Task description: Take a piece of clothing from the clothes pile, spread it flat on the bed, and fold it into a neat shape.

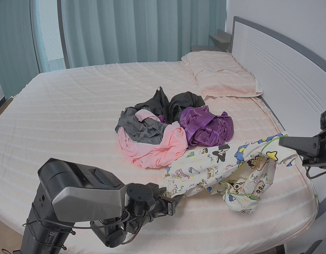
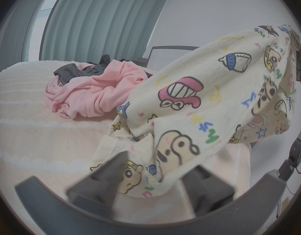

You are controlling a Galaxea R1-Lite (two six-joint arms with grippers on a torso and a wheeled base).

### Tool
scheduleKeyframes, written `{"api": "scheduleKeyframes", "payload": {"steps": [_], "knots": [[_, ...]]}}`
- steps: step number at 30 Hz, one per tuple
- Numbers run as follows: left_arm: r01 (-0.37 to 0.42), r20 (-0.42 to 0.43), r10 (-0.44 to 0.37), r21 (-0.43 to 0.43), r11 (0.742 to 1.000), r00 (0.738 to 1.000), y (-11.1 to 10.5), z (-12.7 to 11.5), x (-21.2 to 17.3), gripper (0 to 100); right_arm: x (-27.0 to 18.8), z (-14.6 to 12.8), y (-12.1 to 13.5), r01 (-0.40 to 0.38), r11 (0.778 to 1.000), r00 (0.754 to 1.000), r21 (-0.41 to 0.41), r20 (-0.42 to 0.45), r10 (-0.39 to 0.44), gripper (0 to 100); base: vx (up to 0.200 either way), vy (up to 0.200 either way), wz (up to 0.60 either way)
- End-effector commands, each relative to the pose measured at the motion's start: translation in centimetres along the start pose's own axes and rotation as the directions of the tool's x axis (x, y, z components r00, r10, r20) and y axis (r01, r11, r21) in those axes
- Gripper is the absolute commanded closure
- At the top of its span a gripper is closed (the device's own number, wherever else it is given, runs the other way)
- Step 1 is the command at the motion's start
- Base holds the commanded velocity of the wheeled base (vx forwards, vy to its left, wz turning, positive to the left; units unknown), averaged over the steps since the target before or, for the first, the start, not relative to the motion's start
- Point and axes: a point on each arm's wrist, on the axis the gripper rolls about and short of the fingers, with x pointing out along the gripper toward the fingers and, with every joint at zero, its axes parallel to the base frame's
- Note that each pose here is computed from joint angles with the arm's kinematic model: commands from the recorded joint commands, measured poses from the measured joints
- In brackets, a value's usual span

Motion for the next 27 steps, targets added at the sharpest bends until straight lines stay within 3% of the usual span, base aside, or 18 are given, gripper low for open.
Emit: {"api": "scheduleKeyframes", "payload": {"steps": [1,3,8,11,12,16,17,19,23,26,27], "knots": [[-0.023,-0.02,0.023,-0.003,1.0,1.0,0.5,-1.1,-0.3,100,-0.1,-0.2,-0.4,0.016,1.0,1.0,0.015,-0.003,-0.016,100,0.0,0.0,0.0],[-0.042,-0.027,0.042,-0.003,0.999,0.999,0.9,-1.2,-1.5,100,-0.1,-0.3,-0.8,0.034,0.999,0.999,0.028,-0.002,-0.034,100,0.0,0.0,0.0],[-0.086,0.004,0.086,-0.02,0.996,0.996,1.5,1.1,-4.1,100,0.8,-0.4,-2.3,0.106,0.992,0.994,0.07,0.002,-0.106,100,0.0,0.0,0.0],[-0.081,0.078,0.084,-0.043,0.996,0.993,0.8,3.7,-5.9,100,2.1,-0.5,-4.1,0.186,0.977,0.982,0.108,-0.003,-0.186,100,0.0,0.0,0.0],[-0.073,0.149,0.083,-0.069,0.995,0.985,0.0,5.5,-6.6,100,3.4,-0.9,-5.0,0.223,0.967,0.975,0.123,-0.03,-0.221,100,0.0,0.0,0.0],[-0.06,0.255,0.08,-0.085,0.995,0.964,-2.0,8.5,-7.5,100,6.2,-2.0,-5.0,0.268,0.958,0.963,0.104,-0.056,-0.264,100,0.0,0.0,0.0],[-0.067,0.295,0.094,-0.1,0.993,0.951,-2.8,10.3,-8.2,100,7.8,-2.6,-4.6,0.287,0.954,0.958,0.085,-0.046,-0.284,100,0.0,0.0,0.0],[-0.049,0.329,0.083,-0.112,0.993,0.941,-3.4,12.0,-9.1,100,9.3,-2.4,-4.2,0.302,0.951,0.953,0.064,-0.003,-0.302,100,0.0,0.0,0.0],[-0.017,0.406,0.074,-0.142,0.99,0.911,-4.6,15.8,-11.4,100,11.6,-0.4,-3.2,0.289,0.957,0.938,0.031,0.192,-0.29,100,0.0,0.0,0.0],[-0.031,0.476,0.112,-0.174,0.984,0.872,-5.2,18.5,-13.0,100,11.7,0.8,-2.2,0.228,0.974,0.931,-0.009,0.295,-0.216,100,0.0,0.0,0.0],[-0.036,0.514,0.132,-0.193,0.981,0.848,-5.5,19.8,-14.1,100,11.6,1.6,-1.1,0.173,0.984,0.923,-0.042,0.355,-0.148,100,0.0,0.0,0.0]]}}
